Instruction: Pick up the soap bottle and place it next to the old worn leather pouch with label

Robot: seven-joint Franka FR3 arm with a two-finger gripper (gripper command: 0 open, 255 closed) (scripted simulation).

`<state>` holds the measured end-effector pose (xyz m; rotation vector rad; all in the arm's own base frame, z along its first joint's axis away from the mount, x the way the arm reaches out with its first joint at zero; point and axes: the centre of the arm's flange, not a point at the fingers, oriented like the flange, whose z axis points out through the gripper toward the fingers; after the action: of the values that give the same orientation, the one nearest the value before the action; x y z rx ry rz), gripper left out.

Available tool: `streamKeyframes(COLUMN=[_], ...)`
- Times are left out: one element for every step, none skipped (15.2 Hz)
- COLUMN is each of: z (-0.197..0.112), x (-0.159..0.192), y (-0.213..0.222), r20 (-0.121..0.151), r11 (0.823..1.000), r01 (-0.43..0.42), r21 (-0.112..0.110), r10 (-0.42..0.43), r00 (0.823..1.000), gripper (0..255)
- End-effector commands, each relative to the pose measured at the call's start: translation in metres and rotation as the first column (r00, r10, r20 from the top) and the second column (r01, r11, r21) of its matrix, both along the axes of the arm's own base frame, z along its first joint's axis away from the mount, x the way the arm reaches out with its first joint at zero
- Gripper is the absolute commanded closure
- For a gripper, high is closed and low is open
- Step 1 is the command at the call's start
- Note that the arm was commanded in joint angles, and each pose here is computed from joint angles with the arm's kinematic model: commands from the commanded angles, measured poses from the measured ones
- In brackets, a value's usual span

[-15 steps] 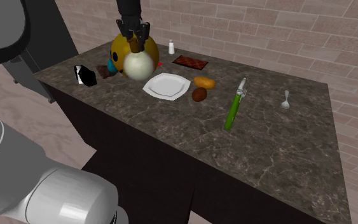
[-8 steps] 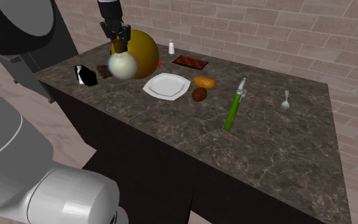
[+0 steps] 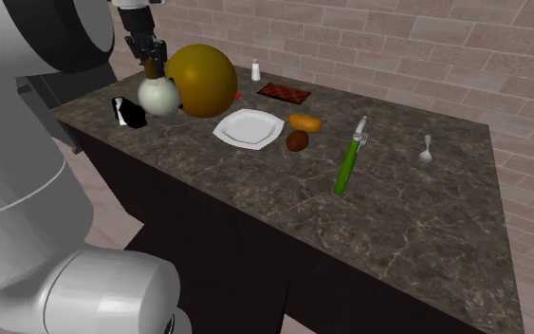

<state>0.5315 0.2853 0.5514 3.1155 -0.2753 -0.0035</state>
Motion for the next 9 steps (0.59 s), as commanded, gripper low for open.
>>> streamKeyframes(z=[-0.006, -0.008, -0.010, -0.013, -0.015, -0.018, -0.020, -0.023, -0.025], x=[0.003, 0.005, 0.006, 0.008, 0.010, 0.011, 0.013, 0.014, 0.016], y=[0.028, 0.041, 0.054, 0.067, 0.079, 0.092, 0.105, 0.118, 0.131], r20=[0.001, 0.001, 0.001, 0.001, 0.001, 0.001, 0.001, 0.001, 0.001], r11=[1.000, 1.000, 1.000, 1.000, 1.000, 1.000, 1.000, 1.000, 1.000], r01=[0.001, 0.001, 0.001, 0.001, 0.001, 0.001, 0.001, 0.001, 0.001], r21=[0.001, 0.001, 0.001, 0.001, 0.001, 0.001, 0.001, 0.001, 0.001], r10=[-0.001, -0.001, -0.001, -0.001, -0.001, -0.001, -0.001, -0.001, -0.001], r00=[1.000, 1.000, 1.000, 1.000, 1.000, 1.000, 1.000, 1.000, 1.000], gripper=[255, 255, 255, 255, 255, 255, 255, 255, 255])
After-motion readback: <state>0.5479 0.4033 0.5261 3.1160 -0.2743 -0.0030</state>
